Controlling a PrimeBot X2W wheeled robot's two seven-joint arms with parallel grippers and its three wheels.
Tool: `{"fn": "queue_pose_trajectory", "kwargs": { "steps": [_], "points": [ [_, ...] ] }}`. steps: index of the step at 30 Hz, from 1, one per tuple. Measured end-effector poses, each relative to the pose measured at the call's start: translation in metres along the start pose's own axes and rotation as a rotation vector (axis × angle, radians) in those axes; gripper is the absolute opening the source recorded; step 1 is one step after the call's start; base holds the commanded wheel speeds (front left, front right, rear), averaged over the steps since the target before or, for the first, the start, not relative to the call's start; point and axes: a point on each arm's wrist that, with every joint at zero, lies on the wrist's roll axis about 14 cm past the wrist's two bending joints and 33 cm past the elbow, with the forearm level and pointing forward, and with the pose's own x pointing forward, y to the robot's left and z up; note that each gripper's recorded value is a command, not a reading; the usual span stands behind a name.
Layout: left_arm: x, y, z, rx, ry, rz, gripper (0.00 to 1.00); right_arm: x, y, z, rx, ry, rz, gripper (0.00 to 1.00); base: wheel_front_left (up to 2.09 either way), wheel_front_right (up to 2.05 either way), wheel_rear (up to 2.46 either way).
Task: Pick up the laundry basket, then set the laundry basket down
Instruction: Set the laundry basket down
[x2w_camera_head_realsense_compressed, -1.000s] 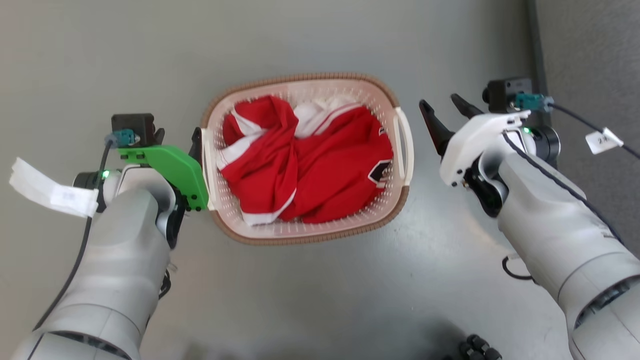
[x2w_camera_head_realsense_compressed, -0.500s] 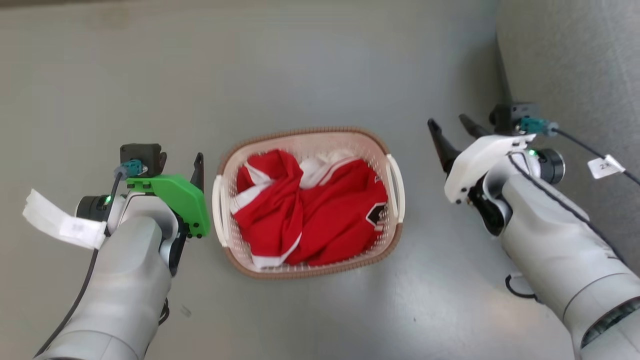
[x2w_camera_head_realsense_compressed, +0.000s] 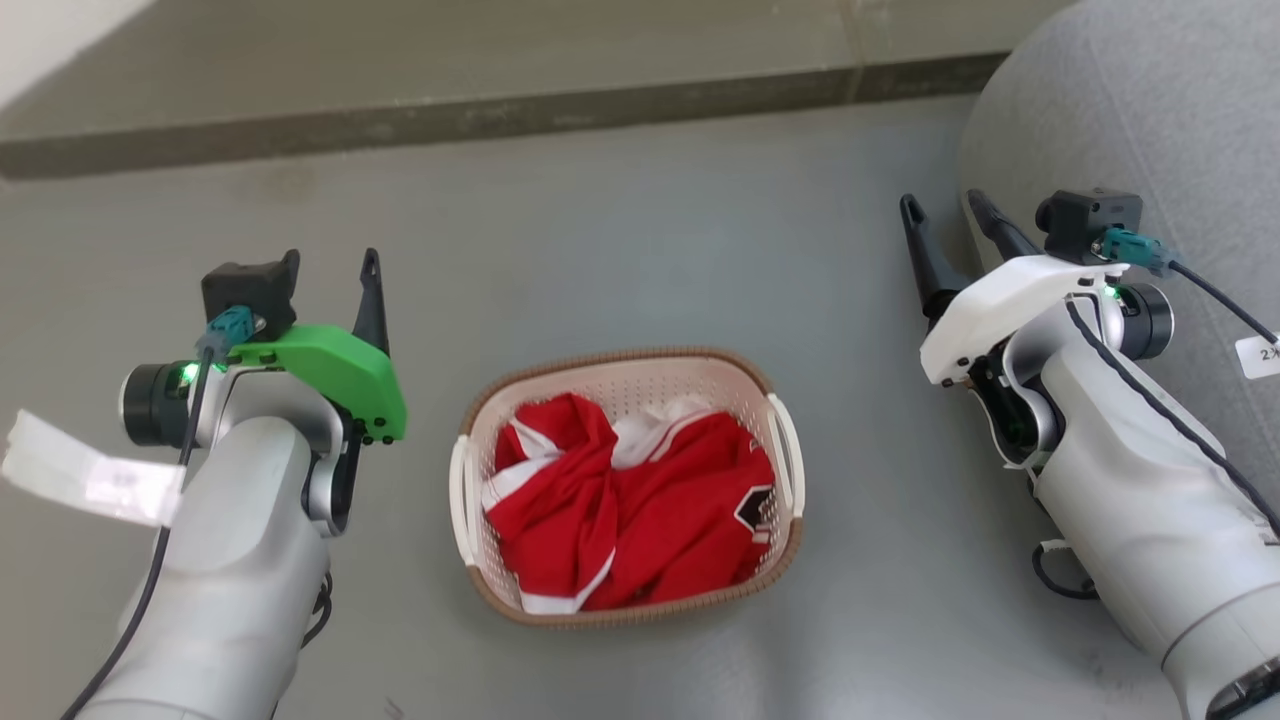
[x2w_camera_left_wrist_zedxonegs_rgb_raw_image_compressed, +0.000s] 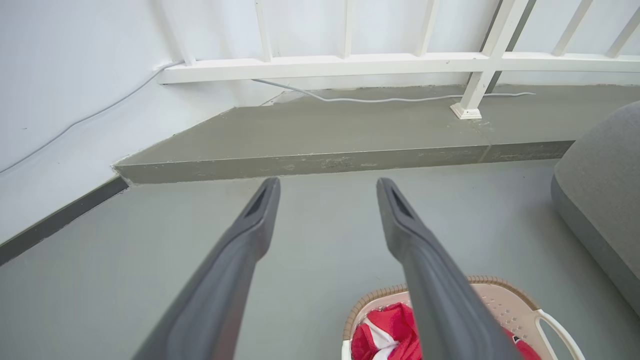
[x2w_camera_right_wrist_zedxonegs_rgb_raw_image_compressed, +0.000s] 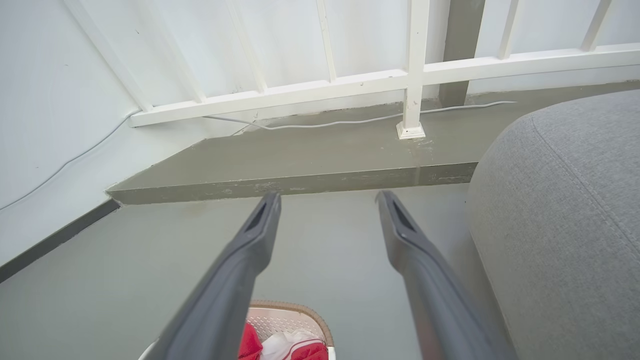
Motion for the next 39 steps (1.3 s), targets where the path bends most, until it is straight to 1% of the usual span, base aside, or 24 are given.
{"fn": "queue_pose_trajectory", "kwargs": {
  "steps": [6,11,16,24,30,39],
  "points": [
    [-0.018,-0.004,0.032,0.014,-0.105,0.004,1.0,-0.015,0.005,0.035,-0.028,-0.115,-0.006,1.0,0.0,0.0,0.0],
    [-0.04,-0.003,0.036,0.041,-0.136,0.013,1.0,-0.035,0.009,0.045,-0.043,-0.167,-0.006,1.0,0.0,0.0,0.0],
    [-0.062,-0.012,0.031,0.034,-0.148,0.004,1.0,-0.056,0.008,0.044,-0.047,-0.189,-0.023,1.0,0.0,0.0,0.0],
    [-0.096,-0.021,0.011,0.025,-0.128,-0.002,1.0,-0.088,0.007,0.025,-0.024,-0.183,-0.048,1.0,0.0,0.0,0.0],
    [-0.113,-0.019,0.011,0.028,-0.149,0.015,1.0,-0.104,0.01,0.023,-0.014,-0.2,-0.054,1.0,0.0,0.0,0.0],
    [-0.132,-0.009,0.011,0.006,-0.173,0.057,1.0,-0.118,0.011,0.029,-0.04,-0.245,-0.05,1.0,0.0,0.0,0.0]
  ]
}}
